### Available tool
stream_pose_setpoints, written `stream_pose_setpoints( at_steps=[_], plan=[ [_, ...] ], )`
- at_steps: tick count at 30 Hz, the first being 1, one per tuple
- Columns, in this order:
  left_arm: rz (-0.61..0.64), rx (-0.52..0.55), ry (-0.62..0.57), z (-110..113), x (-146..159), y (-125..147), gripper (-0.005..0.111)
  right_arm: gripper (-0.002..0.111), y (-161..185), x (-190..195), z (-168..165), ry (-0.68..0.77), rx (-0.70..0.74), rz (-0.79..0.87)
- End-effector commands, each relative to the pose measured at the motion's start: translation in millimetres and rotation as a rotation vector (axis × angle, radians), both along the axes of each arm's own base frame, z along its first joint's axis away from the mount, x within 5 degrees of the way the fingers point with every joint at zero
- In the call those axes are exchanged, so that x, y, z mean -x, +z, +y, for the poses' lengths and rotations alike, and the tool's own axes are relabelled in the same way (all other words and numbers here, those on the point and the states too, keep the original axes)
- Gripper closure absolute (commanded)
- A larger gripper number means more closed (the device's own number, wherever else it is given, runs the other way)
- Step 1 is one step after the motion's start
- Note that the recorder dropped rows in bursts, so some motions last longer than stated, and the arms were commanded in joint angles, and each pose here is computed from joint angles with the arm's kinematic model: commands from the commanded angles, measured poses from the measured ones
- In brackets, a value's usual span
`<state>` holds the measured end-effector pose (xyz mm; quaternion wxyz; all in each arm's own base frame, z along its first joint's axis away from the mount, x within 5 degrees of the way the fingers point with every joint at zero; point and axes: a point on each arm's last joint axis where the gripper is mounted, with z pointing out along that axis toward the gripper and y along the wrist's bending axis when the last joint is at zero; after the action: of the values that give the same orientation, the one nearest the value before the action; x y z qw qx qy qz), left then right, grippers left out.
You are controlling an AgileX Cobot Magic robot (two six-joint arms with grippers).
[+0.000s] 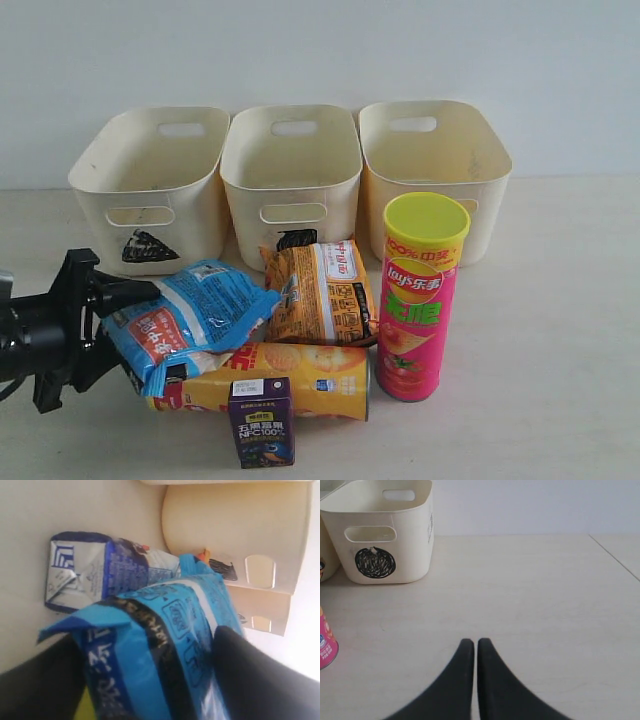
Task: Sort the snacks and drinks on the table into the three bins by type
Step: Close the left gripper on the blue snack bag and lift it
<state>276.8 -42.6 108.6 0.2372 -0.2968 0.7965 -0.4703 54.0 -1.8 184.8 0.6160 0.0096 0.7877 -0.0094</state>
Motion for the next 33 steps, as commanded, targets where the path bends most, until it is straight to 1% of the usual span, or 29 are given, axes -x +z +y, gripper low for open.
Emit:
stream_pose_setpoints(
  at_steps=[1, 3, 5, 8, 13, 25, 30, 33],
  plan=[
    [-0.01, 0.012, -0.017, -1.9, -0.6, -3.1, 0.065, 0.108, -0.7, 0.1, -0.1, 0.001, 0.01, -0.008],
    [-0.049, 0.016, -0.04, -3.4, -0.8, -0.5, 0.083, 0.108, -0.7, 0.1, -0.1, 0.001, 0.01, -0.008],
    [-0.08, 0.042, -0.056, -5.3, -0.9, 2.8, 0.102, 0.108, -0.7, 0.1, -0.1, 0.001, 0.01, -0.008],
    [-0.139, 0.102, -0.078, -8.4, -1.2, 10.0, 0.102, 0.108, -0.7, 0.1, -0.1, 0.001, 0.01, -0.008],
    [-0.185, 0.203, -0.079, -11.0, -1.7, 19.2, 0.102, 0.108, -0.7, 0.1, -0.1, 0.001, 0.01, -0.008],
    [-0.186, 0.249, -0.028, -9.0, -4.3, 25.0, 0.102, 0.108, -0.7, 0.1, -0.1, 0.001, 0.01, -0.008],
    [-0.257, 0.255, 0.008, -6.4, -6.8, 43.8, 0.102, 0.108, -0.7, 0.1, -0.1, 0.001, 0.01, -0.008],
    [-0.319, 0.262, -0.015, -7.8, -11.6, 62.3, 0.102, 0.108, -0.7, 0.1, -0.1, 0.001, 0.01, -0.008]
  ],
)
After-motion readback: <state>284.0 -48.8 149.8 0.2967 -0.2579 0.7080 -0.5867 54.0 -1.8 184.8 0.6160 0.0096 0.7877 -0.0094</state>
